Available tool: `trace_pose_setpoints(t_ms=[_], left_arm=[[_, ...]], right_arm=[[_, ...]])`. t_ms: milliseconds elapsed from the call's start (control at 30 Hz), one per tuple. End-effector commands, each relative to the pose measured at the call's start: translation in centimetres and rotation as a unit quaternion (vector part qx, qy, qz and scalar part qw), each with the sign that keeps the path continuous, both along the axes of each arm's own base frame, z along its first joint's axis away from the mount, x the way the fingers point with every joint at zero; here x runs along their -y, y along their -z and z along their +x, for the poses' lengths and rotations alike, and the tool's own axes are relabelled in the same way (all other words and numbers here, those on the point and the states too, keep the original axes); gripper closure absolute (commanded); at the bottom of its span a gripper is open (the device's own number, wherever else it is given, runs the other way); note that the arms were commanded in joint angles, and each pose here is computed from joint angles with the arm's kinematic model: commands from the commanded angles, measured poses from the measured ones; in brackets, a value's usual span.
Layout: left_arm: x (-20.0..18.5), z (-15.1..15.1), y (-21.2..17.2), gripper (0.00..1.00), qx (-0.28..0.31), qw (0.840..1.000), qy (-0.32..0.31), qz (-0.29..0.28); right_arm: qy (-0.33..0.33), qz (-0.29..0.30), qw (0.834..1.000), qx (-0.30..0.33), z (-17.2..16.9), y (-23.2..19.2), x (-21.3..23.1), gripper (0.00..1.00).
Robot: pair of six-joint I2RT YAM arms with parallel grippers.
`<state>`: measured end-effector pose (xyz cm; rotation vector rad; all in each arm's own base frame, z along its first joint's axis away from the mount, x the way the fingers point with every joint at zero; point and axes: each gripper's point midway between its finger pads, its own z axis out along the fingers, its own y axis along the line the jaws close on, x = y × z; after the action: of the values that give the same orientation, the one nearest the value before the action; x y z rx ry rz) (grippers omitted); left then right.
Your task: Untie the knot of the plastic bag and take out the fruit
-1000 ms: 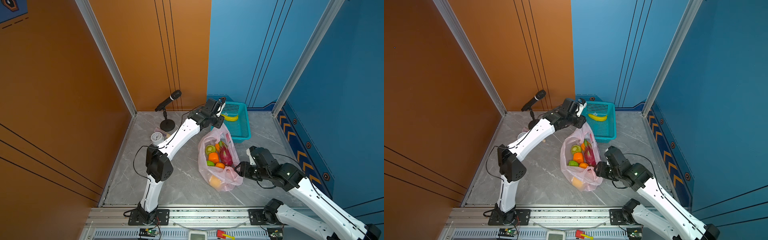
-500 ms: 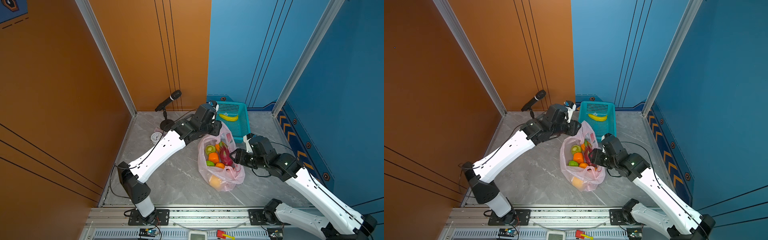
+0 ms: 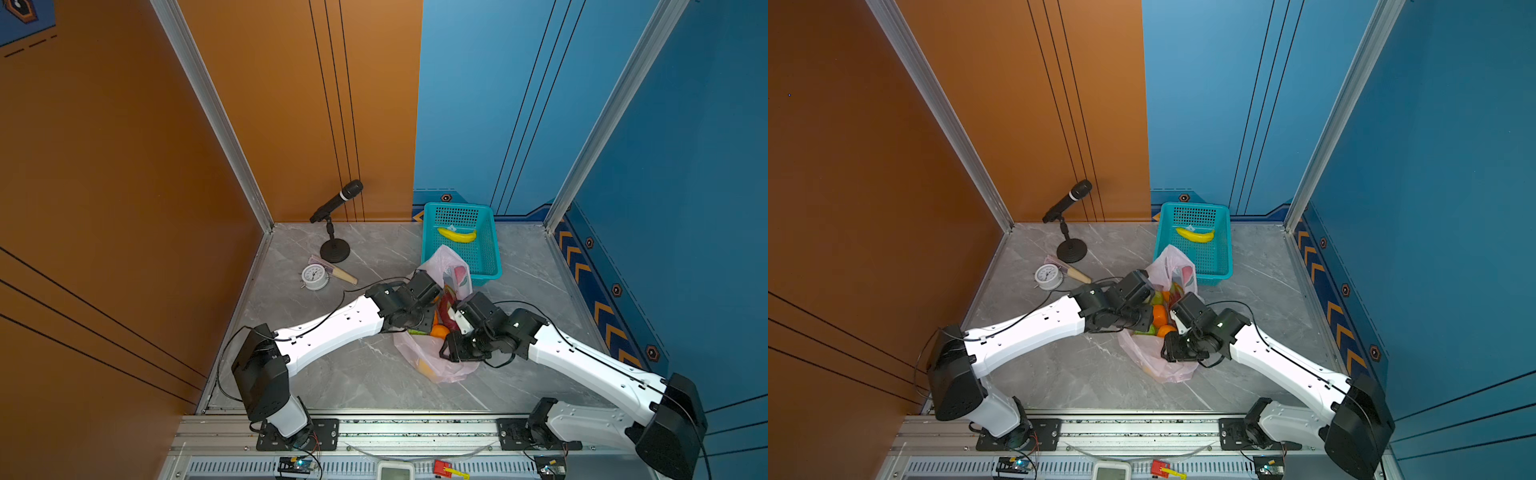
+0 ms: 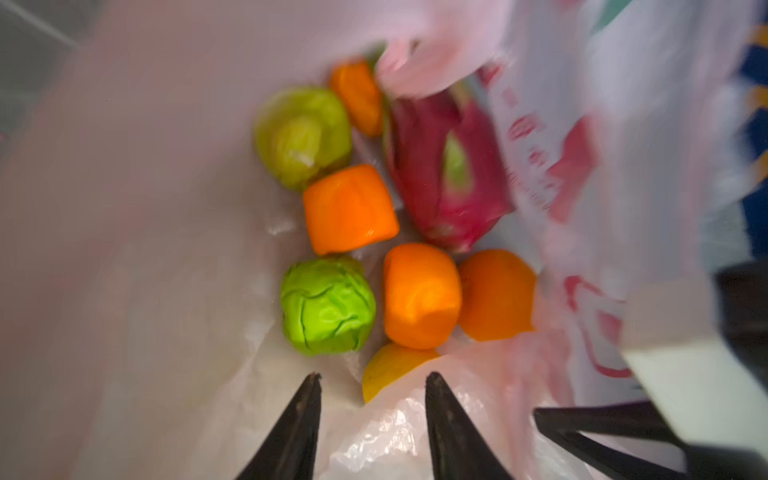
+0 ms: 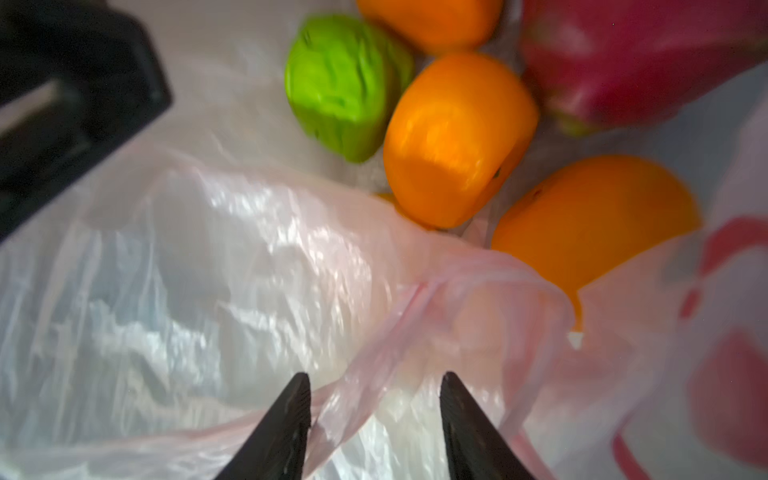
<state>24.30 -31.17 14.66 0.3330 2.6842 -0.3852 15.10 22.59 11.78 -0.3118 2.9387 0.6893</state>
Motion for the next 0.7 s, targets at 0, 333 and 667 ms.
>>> trace_pose_setpoints(t_ms=[0,333,667], left_arm=[[0.4,-1.5,0.5,0.57,-0.009,1.000,0.005,-0.018],[2.7,0.2,-0.3,0.53,0.018,0.998,-0.024,-0.049],[2.8,3.8,1.6,0.44,0.027,0.997,-0.072,-0.016]], right_arm=[[-0.062,-0.035,0.997,-0.042,-3.7,2.0,0.9,0.49],[-0.030,-0.014,0.999,0.036,-2.2,-1.9,1.0,0.43],[0.098,0.042,0.983,0.148,1.7,-9.4,2.9,0.33]])
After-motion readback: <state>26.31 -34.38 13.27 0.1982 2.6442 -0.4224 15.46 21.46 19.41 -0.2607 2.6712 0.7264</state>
